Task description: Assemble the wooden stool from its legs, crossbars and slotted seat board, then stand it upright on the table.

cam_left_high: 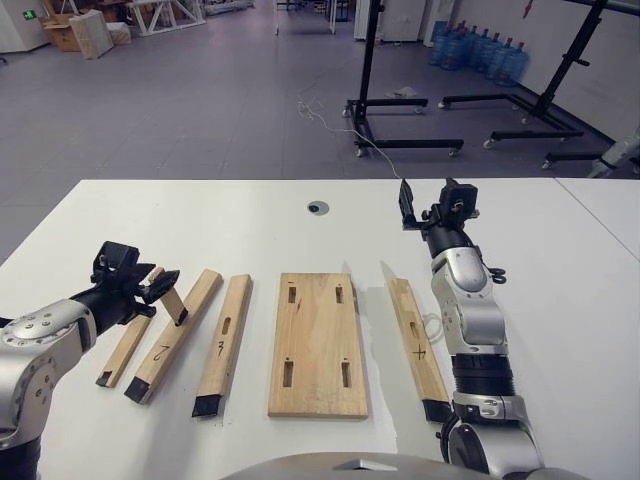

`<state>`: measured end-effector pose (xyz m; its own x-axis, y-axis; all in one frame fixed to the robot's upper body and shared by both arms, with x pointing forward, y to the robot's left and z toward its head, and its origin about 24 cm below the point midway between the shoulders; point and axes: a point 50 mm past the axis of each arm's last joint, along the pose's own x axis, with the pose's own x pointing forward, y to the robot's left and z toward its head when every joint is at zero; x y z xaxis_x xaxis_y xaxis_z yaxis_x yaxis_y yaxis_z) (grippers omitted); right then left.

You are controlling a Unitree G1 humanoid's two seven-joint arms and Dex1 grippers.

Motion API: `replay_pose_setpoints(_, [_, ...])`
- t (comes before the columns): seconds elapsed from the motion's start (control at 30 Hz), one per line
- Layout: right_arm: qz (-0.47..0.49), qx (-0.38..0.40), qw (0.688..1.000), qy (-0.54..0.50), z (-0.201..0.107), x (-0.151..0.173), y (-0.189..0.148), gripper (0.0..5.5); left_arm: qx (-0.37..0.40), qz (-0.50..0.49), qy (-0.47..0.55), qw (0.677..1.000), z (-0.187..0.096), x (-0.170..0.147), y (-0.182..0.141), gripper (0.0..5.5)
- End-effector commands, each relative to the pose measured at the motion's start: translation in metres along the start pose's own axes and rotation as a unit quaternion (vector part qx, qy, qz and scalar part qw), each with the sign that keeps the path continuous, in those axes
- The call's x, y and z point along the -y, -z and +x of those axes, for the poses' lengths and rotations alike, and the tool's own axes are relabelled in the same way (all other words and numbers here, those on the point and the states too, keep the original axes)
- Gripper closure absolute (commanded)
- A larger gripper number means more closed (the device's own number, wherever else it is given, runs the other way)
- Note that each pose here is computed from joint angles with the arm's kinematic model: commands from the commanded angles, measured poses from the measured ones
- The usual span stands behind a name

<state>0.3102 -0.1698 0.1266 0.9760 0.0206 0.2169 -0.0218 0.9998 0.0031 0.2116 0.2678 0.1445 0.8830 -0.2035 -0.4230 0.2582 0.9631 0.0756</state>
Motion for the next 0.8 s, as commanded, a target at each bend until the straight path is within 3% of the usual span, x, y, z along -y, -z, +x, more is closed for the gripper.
replay_pose_setpoints(0.03, [-0.002,0.006,1.0,-0.002,0.002,0.0,-0.004,1.23,0.06,0.014,-0.008,0.998,-0.006,-0.004,-0.038,3.08])
replay_pose_setpoints(0.13, [-0.002,0.007,1.0,-0.004,0.003,-0.001,-0.005,1.23,0.103,0.02,-0.01,0.994,-0.012,-0.005,-0.065,3.08])
replay_pose_setpoints(0.23, [0.0,0.008,1.0,-0.004,0.004,-0.002,-0.005,1.23,0.098,0.021,-0.012,0.995,-0.006,-0.004,-0.067,3.08])
replay_pose_setpoints(0.47, [0.005,0.007,1.0,-0.008,0.003,-0.007,-0.003,1.23,0.031,-0.003,0.024,0.999,0.018,0.021,-0.024,3.08])
replay_pose_setpoints(0.7, [0.009,0.01,1.0,-0.018,0.005,-0.012,-0.006,1.23,-0.064,0.001,0.003,0.998,0.029,0.019,0.03,3.08])
replay_pose_setpoints(0.8, [0.009,0.011,1.0,-0.017,0.006,-0.01,-0.006,1.23,-0.066,-0.001,0.001,0.998,0.028,0.019,0.036,3.08])
